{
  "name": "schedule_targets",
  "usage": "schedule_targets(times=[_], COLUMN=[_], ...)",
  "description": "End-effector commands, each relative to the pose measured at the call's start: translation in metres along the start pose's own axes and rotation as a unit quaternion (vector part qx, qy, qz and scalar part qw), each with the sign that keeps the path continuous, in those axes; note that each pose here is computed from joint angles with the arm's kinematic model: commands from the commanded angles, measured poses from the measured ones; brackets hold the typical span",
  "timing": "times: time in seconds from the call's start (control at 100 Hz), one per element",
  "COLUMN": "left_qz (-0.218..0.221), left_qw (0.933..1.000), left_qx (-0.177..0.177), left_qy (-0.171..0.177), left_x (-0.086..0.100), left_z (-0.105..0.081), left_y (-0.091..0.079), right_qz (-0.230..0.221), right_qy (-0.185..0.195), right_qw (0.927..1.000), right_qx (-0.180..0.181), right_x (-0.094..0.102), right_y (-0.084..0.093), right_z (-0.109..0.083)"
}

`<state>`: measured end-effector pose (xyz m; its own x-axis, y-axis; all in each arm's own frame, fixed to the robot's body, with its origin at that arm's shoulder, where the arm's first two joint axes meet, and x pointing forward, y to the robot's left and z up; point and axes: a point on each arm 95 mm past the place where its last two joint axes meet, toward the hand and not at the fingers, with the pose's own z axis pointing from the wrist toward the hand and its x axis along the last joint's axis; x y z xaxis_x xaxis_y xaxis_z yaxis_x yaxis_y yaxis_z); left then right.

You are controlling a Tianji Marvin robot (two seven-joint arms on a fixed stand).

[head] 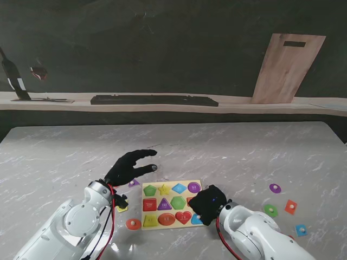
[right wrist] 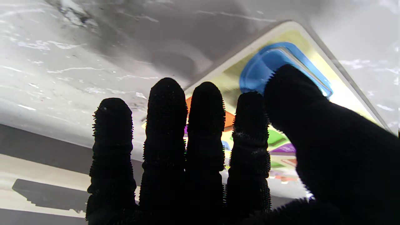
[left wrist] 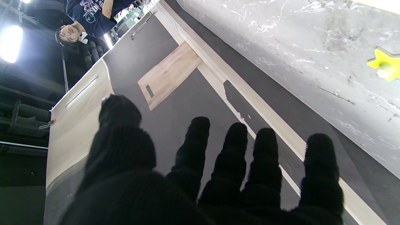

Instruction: Fit puzzle pieces into a puzzle board

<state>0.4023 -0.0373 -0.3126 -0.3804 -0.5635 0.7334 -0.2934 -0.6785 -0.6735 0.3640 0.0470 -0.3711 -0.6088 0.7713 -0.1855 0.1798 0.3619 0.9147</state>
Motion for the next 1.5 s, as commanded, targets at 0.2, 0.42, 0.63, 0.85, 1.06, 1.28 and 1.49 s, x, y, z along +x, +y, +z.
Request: schedule_targets(times=[0.2, 0.42, 0.63, 0.85, 1.06, 1.28, 1.49], left_qz=[-0.004, -0.004, -0.004, -0.004, -0.001, 0.004, 0.011], left_qw=[1.0, 1.0, 1.0, 1.0, 0.9999, 0.9999, 0.9999], left_qx=[-0.003, -0.004, -0.004, -0.009, -0.014, -0.014, -0.007], left_qy=[0.0, 0.001, 0.0, -0.003, -0.004, -0.009, -0.01], left_x=[0.002, 0.002, 0.002, 0.002, 0.002, 0.002, 0.001], left_z=[0.0, -0.001, -0.001, 0.0, 0.001, 0.002, 0.002], left_y=[0.0, -0.001, -0.001, 0.0, 0.002, 0.003, 0.002], right_qz=[-0.015, -0.025, -0.035, -0.037, -0.051, -0.068, -0.093], right_qy=[-0.007, -0.011, -0.018, -0.025, -0.06, -0.11, -0.151], right_qw=[0.9998, 0.9996, 0.9991, 0.9989, 0.9968, 0.9895, 0.9796], right_qx=[0.01, 0.003, -0.015, -0.016, 0.014, 0.063, 0.095], right_x=[0.0, -0.006, -0.016, -0.037, -0.056, -0.067, -0.078], right_y=[-0.006, -0.002, 0.005, 0.015, 0.008, -0.009, -0.022], right_z=[-0.007, -0.015, -0.025, -0.052, -0.087, -0.12, -0.142])
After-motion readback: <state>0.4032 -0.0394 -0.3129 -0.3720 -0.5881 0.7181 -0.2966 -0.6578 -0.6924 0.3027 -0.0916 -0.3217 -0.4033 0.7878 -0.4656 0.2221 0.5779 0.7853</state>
